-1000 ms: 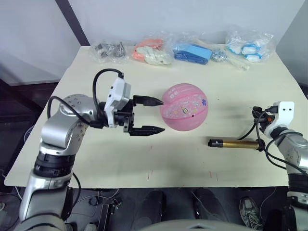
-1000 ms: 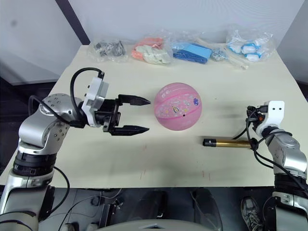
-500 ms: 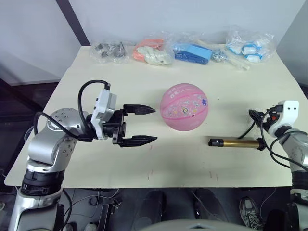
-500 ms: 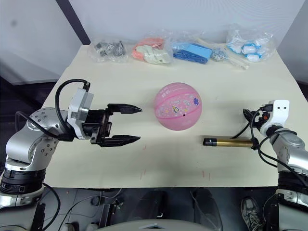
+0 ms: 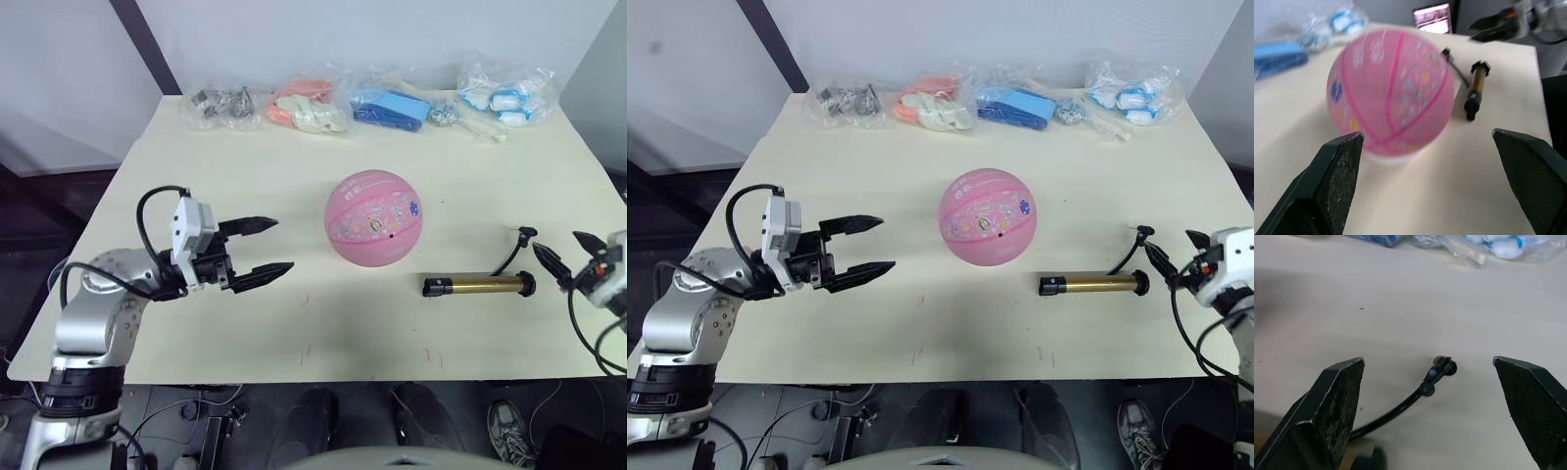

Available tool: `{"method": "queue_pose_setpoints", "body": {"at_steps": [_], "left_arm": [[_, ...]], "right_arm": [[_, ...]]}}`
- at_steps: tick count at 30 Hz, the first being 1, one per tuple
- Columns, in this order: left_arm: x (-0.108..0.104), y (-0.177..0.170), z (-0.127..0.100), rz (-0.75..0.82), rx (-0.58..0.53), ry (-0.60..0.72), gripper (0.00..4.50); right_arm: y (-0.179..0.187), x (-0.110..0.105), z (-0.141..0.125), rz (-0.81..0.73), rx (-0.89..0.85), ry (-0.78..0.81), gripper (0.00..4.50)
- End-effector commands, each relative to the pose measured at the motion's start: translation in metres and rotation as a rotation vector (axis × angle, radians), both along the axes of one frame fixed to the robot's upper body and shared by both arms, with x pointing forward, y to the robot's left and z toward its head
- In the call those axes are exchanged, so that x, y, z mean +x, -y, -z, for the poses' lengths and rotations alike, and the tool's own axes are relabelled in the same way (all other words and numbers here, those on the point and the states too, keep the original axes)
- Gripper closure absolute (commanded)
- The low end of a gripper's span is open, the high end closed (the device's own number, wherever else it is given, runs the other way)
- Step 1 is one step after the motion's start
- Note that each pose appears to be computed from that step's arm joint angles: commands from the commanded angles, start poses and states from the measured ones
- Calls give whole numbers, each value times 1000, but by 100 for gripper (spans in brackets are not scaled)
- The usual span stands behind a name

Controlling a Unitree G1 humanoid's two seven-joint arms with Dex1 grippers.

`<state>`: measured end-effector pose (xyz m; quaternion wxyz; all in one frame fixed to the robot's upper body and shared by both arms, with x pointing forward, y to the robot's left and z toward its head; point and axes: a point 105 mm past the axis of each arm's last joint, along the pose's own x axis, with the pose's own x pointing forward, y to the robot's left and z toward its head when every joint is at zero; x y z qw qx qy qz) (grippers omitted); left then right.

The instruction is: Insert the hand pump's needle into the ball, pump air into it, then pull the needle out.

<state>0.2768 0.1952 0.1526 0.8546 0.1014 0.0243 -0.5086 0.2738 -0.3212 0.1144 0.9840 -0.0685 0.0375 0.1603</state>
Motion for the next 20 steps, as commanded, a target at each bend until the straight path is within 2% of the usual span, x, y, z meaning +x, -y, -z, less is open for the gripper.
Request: {"method": "queue_pose_setpoints", "body": {"at_steps": [1, 6, 13, 20], "left_arm": [[2, -22, 3, -111, 12, 28, 0], [1, -53, 40, -257, 99, -11, 0], [-10, -82, 71, -397, 110, -93, 0], [-16, -92, 82, -409, 145, -89, 0]], "right_arm": [[3, -19, -10, -83, -28, 28, 8], [8, -41, 3, -161, -60, 19, 8], [24, -59, 14, -212, -34, 7, 8], [35, -61, 19, -224, -24, -6, 8]]}}
